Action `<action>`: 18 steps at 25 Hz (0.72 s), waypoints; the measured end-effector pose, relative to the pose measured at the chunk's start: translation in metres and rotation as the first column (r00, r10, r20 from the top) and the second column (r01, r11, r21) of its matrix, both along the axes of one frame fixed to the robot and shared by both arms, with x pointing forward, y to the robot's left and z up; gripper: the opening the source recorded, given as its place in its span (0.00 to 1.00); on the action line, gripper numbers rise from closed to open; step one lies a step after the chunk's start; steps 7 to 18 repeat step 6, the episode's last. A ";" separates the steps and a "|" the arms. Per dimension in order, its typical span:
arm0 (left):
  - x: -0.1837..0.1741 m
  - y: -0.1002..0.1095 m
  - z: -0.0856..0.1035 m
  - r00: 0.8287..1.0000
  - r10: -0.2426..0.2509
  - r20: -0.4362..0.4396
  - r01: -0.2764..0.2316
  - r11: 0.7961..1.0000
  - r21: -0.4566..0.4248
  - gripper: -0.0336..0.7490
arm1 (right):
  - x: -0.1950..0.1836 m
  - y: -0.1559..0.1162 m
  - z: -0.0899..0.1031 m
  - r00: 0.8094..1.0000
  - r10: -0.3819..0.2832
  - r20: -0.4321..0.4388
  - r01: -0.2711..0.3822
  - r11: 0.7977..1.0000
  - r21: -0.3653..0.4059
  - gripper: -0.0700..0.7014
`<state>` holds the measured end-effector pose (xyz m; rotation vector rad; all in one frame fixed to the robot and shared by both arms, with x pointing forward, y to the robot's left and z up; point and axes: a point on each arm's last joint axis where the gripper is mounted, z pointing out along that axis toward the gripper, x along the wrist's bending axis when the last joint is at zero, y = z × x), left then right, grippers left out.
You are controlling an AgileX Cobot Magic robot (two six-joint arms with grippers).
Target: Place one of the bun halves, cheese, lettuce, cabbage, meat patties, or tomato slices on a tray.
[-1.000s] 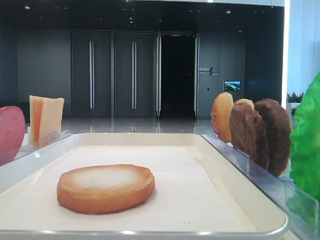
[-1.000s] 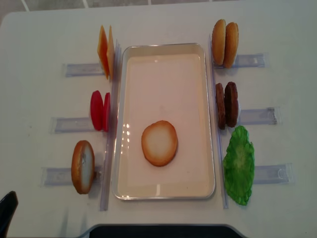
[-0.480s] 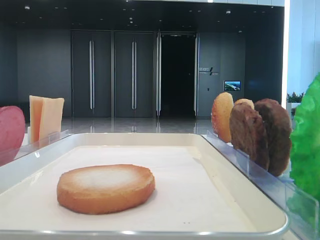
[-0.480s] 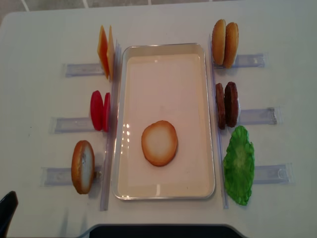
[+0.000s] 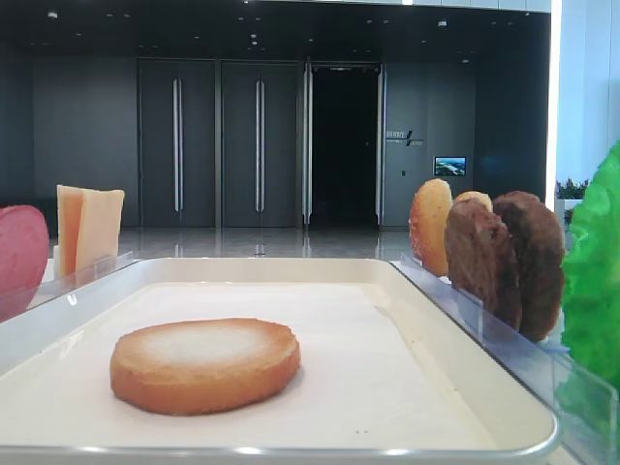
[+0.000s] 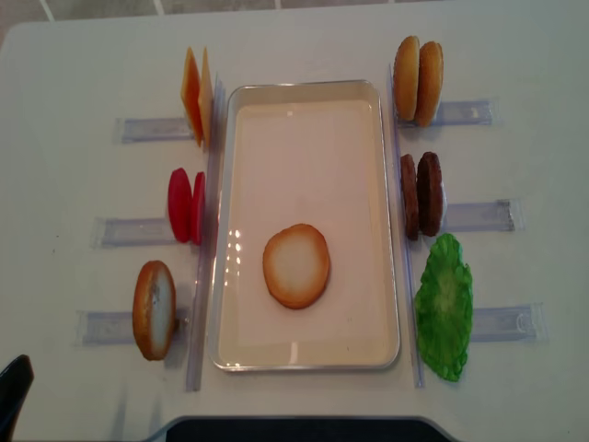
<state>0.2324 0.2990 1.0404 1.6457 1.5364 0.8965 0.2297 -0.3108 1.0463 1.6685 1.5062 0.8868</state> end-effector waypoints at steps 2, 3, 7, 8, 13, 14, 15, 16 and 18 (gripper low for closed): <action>0.000 0.000 0.000 1.000 0.000 0.000 0.000 1.000 0.000 0.54 | 0.000 0.000 0.000 1.000 0.000 0.000 0.000 1.000 0.000 0.46; 0.000 0.000 0.000 1.000 0.000 0.000 0.000 1.000 0.000 0.54 | 0.000 0.000 0.000 1.000 0.000 0.000 0.000 1.000 0.000 0.46; 0.000 0.000 0.000 1.000 0.000 0.000 0.000 1.000 0.000 0.54 | 0.000 0.000 0.000 1.000 0.000 0.000 0.000 1.000 0.000 0.46; 0.000 0.000 0.000 1.000 0.000 0.000 0.000 1.000 0.000 0.54 | 0.000 0.000 0.000 1.000 0.000 0.000 0.000 1.000 0.000 0.46; 0.000 0.000 0.000 1.000 0.000 0.000 0.000 1.000 0.000 0.54 | 0.000 0.000 0.000 1.000 0.000 0.000 0.000 1.000 0.000 0.46; 0.000 0.000 0.000 1.000 0.000 0.000 0.000 1.000 0.000 0.54 | 0.000 0.000 0.000 1.000 0.000 0.000 0.000 1.000 0.000 0.46; 0.000 0.000 0.000 1.000 0.000 0.000 0.000 1.000 0.000 0.54 | 0.000 0.000 0.000 1.000 0.000 0.000 0.000 1.000 0.000 0.46; 0.000 0.000 0.000 1.000 0.000 0.000 0.000 1.000 0.000 0.54 | 0.000 0.000 0.000 1.000 0.000 0.000 0.000 1.000 0.000 0.46; 0.000 0.000 0.000 1.000 0.000 0.000 0.000 1.000 0.000 0.54 | 0.000 0.000 0.000 1.000 0.000 0.000 0.000 1.000 0.000 0.46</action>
